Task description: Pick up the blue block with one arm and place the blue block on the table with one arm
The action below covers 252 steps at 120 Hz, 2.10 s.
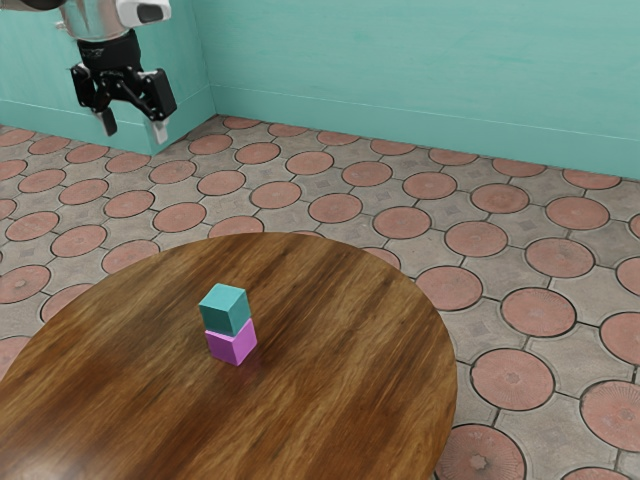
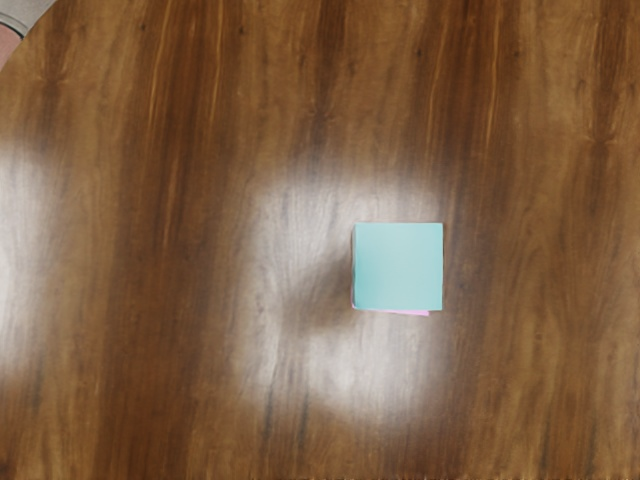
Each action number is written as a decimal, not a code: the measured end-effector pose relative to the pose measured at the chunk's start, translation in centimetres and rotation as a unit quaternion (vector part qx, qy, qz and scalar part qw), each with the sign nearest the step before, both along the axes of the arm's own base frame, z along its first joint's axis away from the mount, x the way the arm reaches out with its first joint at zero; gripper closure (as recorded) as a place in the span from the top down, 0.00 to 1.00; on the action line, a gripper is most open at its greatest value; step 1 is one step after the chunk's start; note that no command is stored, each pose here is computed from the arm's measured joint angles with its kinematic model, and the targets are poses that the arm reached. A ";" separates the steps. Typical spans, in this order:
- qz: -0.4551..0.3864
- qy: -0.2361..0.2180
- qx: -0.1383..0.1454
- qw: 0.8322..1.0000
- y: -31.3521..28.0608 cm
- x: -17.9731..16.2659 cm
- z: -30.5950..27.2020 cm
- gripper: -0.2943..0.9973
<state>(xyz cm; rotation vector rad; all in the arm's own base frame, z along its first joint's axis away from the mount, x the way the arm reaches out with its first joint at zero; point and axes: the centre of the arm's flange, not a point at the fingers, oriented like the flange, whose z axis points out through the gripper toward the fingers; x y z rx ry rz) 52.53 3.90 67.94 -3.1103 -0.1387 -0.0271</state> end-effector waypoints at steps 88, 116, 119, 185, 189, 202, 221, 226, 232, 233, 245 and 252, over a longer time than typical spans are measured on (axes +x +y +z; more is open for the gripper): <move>-0.026 0.004 -0.009 1.000 -3.7 2.1 4.1 0.77; -0.042 0.080 -0.009 0.996 -5.3 3.8 -10.2 0.77; -0.045 0.083 -0.009 0.995 -5.7 3.8 -11.5 0.77; -0.058 0.049 -0.008 0.997 -4.7 4.1 -25.8 0.77; -0.061 0.047 -0.004 0.997 -4.5 4.3 -26.3 0.77; -0.077 0.040 0.002 0.996 -4.2 4.5 -27.8 0.77; -0.095 0.034 0.004 0.995 -4.3 4.9 -29.1 0.77; -0.098 0.034 0.004 0.995 -4.1 4.9 -29.4 0.77; -0.100 0.036 0.003 0.994 -3.9 5.0 -30.0 0.77; -0.101 0.036 0.003 0.994 -3.8 5.0 -30.1 0.77; -0.106 0.035 0.002 0.994 -3.8 5.0 -31.0 0.77; -0.109 0.033 0.001 0.994 -3.9 5.0 -31.1 0.77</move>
